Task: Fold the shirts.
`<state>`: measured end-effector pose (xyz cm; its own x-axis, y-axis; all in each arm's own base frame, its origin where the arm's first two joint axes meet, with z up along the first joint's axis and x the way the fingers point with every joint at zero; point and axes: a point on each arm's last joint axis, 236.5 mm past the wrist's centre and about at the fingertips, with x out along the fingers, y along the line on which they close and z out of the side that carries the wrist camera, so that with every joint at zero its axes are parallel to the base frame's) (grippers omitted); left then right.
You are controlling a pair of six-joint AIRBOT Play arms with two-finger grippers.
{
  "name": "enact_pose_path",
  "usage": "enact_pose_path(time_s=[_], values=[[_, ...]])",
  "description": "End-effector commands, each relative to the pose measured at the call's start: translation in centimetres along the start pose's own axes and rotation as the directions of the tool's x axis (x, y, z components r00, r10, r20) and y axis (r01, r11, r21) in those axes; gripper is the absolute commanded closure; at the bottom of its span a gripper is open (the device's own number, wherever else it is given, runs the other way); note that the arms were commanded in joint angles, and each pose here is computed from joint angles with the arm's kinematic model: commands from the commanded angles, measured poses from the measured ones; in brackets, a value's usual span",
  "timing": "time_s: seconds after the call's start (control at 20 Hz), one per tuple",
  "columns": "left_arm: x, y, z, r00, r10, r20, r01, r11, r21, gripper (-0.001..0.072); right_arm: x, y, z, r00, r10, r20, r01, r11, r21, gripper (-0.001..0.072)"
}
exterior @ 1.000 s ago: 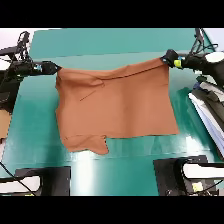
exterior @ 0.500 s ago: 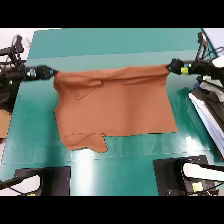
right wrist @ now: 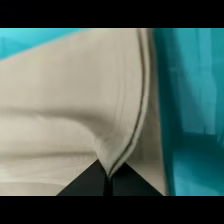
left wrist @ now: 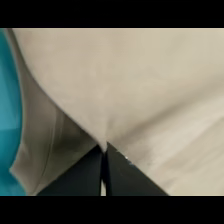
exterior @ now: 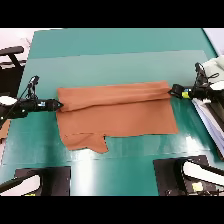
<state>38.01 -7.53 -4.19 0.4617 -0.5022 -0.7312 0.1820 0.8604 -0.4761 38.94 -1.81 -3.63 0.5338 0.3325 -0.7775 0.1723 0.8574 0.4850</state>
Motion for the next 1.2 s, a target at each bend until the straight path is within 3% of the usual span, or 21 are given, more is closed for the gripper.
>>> enact_pose_path(time_s=[0.0, 0.15, 0.2, 0.25, 0.3, 0.4, 0.55, 0.65, 0.7, 0.8, 1.0, 1.15], values=[[0.3, 0.5, -1.6, 0.999, 0.012, -0.036, -0.012, 1.000, -0.001, 0.0683, 0.6, -1.5, -2.0, 0.999, -0.004, -0.054, 0.006, 1.000, 0.030, 0.0691], [0.1, -0.6, -2.1, 0.997, -0.030, -0.070, 0.029, 0.999, -0.014, 0.0679, 0.5, -1.1, -2.5, 0.997, 0.013, -0.080, -0.010, 0.999, 0.033, 0.0684], [-0.3, -1.2, -2.1, 0.994, -0.052, -0.092, 0.052, 0.999, -0.008, 0.0411, 0.1, -0.6, -2.3, 0.996, 0.024, -0.086, -0.023, 1.000, 0.021, 0.0545], [-0.9, -1.7, -1.8, 0.993, -0.058, -0.106, 0.056, 0.998, -0.026, 0.0092, -0.8, -0.2, -1.8, 0.996, 0.036, -0.082, -0.035, 0.999, 0.011, 0.0231], [-1.7, -2.0, -1.5, 0.992, -0.050, -0.117, 0.048, 0.999, -0.017, 0.0088, -2.0, 0.1, -1.1, 0.997, 0.044, -0.064, -0.043, 0.999, 0.006, 0.0071], [-4.1, -2.5, -0.8, 0.996, -0.033, -0.088, 0.034, 0.999, 0.007, 0.0088, -4.9, 0.4, -0.4, 0.998, 0.056, -0.033, -0.056, 0.998, 0.001, 0.0071], [-7.7, -2.1, -2.6, 0.998, -0.021, -0.056, 0.016, 0.996, -0.086, 0.0086, -8.9, 0.1, -1.7, 0.996, 0.074, -0.050, -0.073, 0.997, 0.027, 0.0071], [-8.3, -2.1, -7.0, 0.993, -0.038, -0.112, 0.015, 0.979, -0.202, 0.0085, -10.4, -0.6, -2.8, 0.996, 0.076, -0.045, -0.073, 0.995, 0.068, 0.0072], [-8.1, -2.3, -9.6, 0.985, -0.049, -0.167, 0.004, 0.965, -0.261, 0.0003, -10.5, -1.1, -3.6, 0.997, 0.067, -0.037, -0.063, 0.993, 0.101, 0.0073], [-7.8, -3.0, -14.9, 0.952, -0.092, -0.294, -0.014, 0.941, -0.339, 0.0002, -10.0, -2.1, -6.1, 0.997, 0.065, -0.053, -0.055, 0.985, 0.161, 0.0073], [-6.6, -3.4, -18.7, 0.928, -0.137, -0.345, -0.036, 0.892, -0.452, 0.0001, -8.0, -2.6, -10.1, 0.993, 0.072, -0.096, -0.048, 0.972, 0.229, 0.0093], [-5.9, -4.7, -19.3, 0.915, -0.143, -0.377, -0.039, 0.899, -0.437, 0.0001, -7.4, -1.9, -10.5, 0.991, 0.076, -0.108, -0.053, 0.978, 0.201, 0.0094]])
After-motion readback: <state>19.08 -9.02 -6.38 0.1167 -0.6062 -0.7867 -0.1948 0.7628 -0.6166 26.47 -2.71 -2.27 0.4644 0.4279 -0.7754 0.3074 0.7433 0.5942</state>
